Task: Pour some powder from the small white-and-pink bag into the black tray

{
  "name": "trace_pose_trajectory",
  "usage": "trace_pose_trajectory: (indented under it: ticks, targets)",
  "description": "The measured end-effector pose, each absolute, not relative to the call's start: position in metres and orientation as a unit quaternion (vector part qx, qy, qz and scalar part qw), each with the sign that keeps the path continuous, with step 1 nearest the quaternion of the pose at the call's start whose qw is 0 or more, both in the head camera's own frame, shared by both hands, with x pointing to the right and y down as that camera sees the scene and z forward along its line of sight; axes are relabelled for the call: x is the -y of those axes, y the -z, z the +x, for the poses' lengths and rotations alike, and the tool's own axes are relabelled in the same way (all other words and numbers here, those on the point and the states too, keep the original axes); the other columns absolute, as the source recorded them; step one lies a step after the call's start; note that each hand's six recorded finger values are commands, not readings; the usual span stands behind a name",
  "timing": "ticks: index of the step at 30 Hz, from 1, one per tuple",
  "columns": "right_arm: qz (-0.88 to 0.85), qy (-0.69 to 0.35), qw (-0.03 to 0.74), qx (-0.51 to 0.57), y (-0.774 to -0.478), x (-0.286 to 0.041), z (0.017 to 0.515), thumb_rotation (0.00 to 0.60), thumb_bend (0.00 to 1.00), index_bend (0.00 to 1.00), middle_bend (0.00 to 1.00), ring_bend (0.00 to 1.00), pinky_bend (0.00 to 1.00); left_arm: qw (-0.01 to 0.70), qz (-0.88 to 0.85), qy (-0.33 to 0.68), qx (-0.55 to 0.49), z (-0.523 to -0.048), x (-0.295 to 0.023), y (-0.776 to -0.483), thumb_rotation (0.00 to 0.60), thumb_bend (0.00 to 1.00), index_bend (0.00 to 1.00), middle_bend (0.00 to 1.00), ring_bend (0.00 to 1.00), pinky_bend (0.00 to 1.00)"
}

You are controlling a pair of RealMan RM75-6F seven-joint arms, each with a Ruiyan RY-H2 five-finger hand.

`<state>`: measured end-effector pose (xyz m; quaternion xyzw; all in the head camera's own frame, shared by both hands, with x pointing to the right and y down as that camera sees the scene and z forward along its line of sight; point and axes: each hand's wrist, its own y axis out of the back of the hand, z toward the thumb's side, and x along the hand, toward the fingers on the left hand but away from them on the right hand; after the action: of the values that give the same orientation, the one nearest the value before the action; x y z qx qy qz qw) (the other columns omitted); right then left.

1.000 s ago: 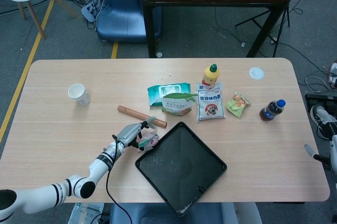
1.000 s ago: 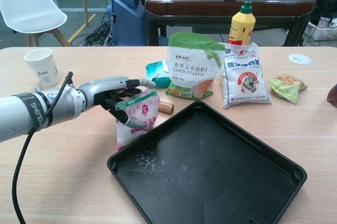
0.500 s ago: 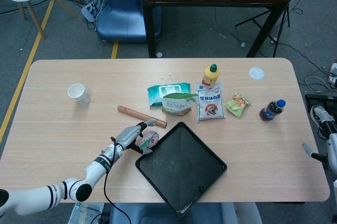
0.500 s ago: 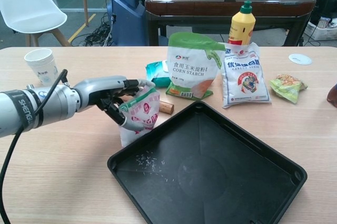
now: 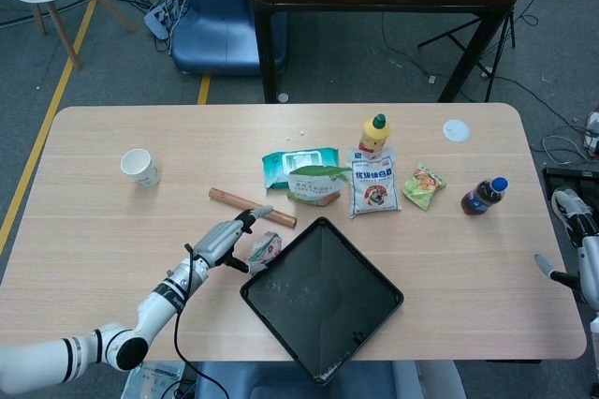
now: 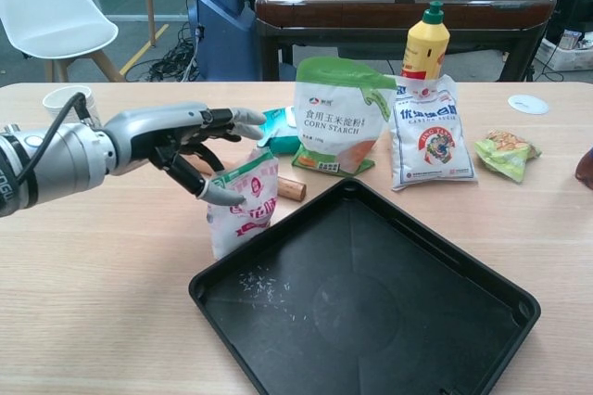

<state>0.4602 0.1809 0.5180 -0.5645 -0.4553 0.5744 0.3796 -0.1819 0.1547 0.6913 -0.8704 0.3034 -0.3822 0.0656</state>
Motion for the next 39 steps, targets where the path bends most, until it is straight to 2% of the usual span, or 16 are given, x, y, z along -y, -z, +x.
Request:
trace_pose_trajectory:
  ticks: [6, 15, 25, 33, 39]
  targets:
    - [-0.566, -0.573, 0.38, 0.455, -0.519, -0.179, 0.459, 0.6, 0.16, 0.07, 0.22, 0.1, 0.12, 0.076, -0.875, 0.365, -0.307, -0.186, -0.154, -0.67, 0.6, 0.17, 0.0, 0.05, 0.0, 0.2]
    - [-0.568, -0.577, 0.377, 0.45, -0.521, -0.177, 0.46, 0.6, 0.16, 0.07, 0.22, 0.1, 0.12, 0.127, -0.858, 0.36, -0.344, -0.215, -0.135, -0.64, 0.6, 0.17, 0.0, 0.05, 0.0, 0.2]
    - [-0.59, -0.574, 0.369, 0.432, -0.525, -0.177, 0.457, 0.6, 0.16, 0.08, 0.22, 0.1, 0.12, 0.166, -0.787, 0.396, -0.443, -0.301, -0.118, -0.611, 0.6, 0.17, 0.0, 0.05, 0.0, 0.2]
    - [-0.617, -0.565, 0.371, 0.403, -0.531, -0.176, 0.449, 0.6, 0.16, 0.08, 0.21, 0.1, 0.12, 0.256, -0.698, 0.474, -0.473, -0.369, -0.137, -0.597, 0.6, 0.17, 0.05, 0.05, 0.0, 0.17]
    - [-0.636, -0.556, 0.374, 0.383, -0.537, -0.178, 0.44, 0.6, 0.17, 0.08, 0.2, 0.1, 0.12, 0.316, -0.627, 0.548, -0.455, -0.408, -0.175, -0.589, 0.6, 0.17, 0.05, 0.05, 0.0, 0.11]
